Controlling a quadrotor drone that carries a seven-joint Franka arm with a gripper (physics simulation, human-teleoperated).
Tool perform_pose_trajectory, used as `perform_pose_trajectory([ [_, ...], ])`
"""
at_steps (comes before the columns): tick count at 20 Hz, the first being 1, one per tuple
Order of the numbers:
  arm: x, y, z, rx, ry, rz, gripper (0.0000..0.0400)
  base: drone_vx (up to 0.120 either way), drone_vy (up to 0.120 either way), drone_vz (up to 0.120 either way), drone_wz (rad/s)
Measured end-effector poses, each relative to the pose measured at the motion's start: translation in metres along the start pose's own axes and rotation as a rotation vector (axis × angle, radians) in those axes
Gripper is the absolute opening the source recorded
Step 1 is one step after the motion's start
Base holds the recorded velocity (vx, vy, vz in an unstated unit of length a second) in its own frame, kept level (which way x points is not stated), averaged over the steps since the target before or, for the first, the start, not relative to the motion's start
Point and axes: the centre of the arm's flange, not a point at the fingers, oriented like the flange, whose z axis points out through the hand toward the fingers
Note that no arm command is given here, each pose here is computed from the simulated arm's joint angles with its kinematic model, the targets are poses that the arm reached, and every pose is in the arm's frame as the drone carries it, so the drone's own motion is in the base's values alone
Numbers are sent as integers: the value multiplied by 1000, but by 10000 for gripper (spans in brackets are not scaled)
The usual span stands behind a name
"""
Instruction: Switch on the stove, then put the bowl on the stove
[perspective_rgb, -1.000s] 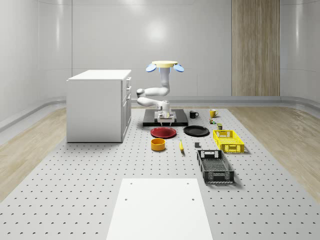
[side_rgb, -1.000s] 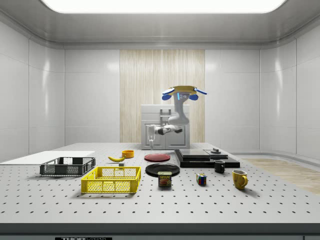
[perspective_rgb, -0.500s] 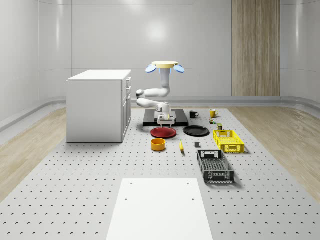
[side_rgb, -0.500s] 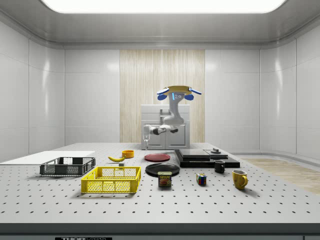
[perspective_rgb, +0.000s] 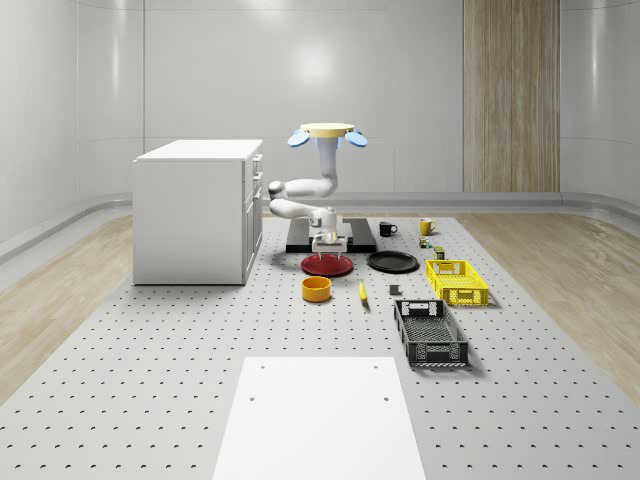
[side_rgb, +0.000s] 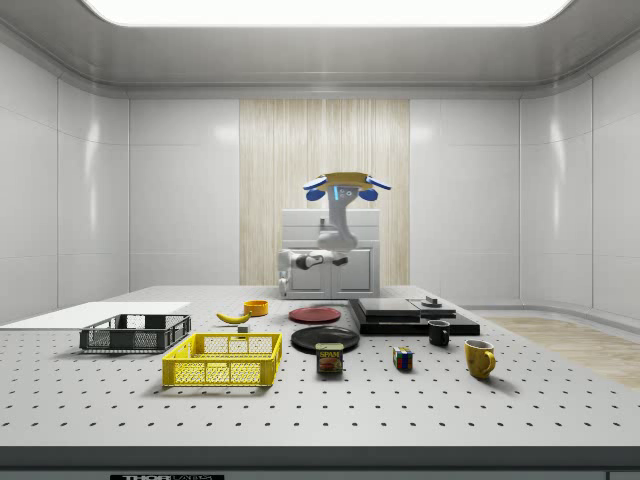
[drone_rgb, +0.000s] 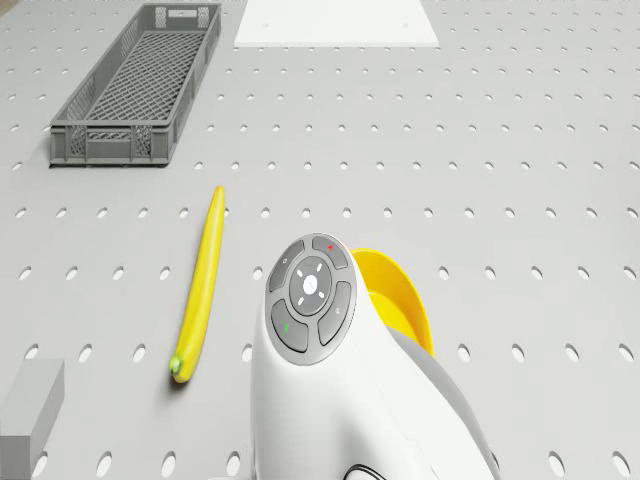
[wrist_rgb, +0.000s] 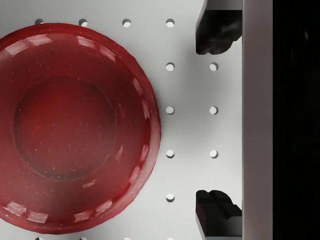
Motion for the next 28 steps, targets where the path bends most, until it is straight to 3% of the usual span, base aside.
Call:
perform_pose_trajectory([
  [26,0,0,0,0,0,0,400,120,11,0,0],
  [28,0,0,2,0,0,0,400,0,0,0,0],
])
